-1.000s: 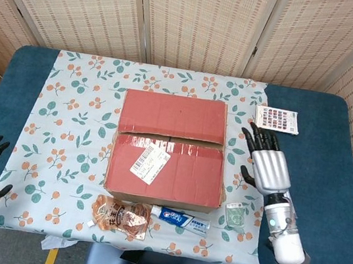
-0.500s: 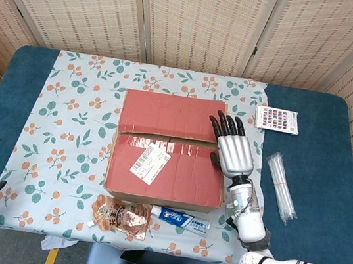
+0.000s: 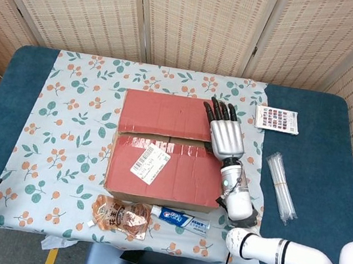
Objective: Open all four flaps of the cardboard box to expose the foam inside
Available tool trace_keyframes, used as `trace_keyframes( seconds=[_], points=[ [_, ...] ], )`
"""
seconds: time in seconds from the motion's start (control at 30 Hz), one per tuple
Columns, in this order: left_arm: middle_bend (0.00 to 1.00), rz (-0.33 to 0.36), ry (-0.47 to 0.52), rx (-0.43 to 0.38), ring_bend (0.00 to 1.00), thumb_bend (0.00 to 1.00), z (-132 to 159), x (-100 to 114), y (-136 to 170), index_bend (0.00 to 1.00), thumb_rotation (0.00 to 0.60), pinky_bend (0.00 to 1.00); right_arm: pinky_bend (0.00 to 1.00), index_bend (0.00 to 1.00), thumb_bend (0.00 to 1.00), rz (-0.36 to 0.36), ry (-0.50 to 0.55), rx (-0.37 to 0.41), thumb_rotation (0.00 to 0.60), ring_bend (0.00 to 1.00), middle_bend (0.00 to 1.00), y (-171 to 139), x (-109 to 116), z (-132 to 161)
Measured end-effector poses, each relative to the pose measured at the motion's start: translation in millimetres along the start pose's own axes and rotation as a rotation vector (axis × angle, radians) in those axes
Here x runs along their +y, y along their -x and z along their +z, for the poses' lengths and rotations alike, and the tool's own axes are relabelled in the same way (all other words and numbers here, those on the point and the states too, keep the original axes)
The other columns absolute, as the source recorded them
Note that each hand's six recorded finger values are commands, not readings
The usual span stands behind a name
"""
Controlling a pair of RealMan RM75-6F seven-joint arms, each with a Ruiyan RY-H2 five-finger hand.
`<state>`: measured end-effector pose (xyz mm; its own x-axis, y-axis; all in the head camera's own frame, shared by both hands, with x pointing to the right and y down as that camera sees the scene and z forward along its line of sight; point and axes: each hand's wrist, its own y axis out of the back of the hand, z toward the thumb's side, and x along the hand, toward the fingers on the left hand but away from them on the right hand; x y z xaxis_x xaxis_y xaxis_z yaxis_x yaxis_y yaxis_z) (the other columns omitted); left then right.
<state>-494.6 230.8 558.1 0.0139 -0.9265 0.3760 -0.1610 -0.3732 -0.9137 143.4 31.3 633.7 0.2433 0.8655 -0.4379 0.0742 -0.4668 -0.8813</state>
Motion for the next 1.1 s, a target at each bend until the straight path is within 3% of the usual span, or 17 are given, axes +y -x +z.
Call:
trace_keyframes(
  seconds=[0.27,0.47,0.7,0.97,1.1],
  points=[
    [0.05,0.001,0.035,0.025,0.02,0.29,-9,3,-3,0.00,0.600,0.00,0.00,0.00,0.41,-0.043,0.055,-0.010,0.600,0.00,0.00,19,25,0],
    [0.05,-0.015,0.044,0.042,0.02,0.29,-14,0,-9,0.00,0.600,0.00,0.00,0.00,0.41,-0.065,0.098,-0.049,0.600,0.00,0.00,49,48,-9],
    [0.05,-0.022,0.120,0.070,0.02,0.29,-27,4,-14,0.00,0.600,0.00,0.00,0.00,0.41,-0.092,0.177,-0.088,0.600,0.00,0.00,91,68,-22],
    [0.05,-0.040,0.130,0.134,0.02,0.29,-45,3,-23,0.00,0.600,0.00,0.00,0.00,0.41,-0.096,0.219,-0.153,0.600,0.00,0.00,132,76,-49],
    [0.05,-0.044,0.124,0.150,0.02,0.29,-49,2,-25,0.00,0.600,0.00,0.00,0.00,0.41,-0.081,0.249,-0.149,0.600,0.00,0.00,145,73,-52]
  ],
)
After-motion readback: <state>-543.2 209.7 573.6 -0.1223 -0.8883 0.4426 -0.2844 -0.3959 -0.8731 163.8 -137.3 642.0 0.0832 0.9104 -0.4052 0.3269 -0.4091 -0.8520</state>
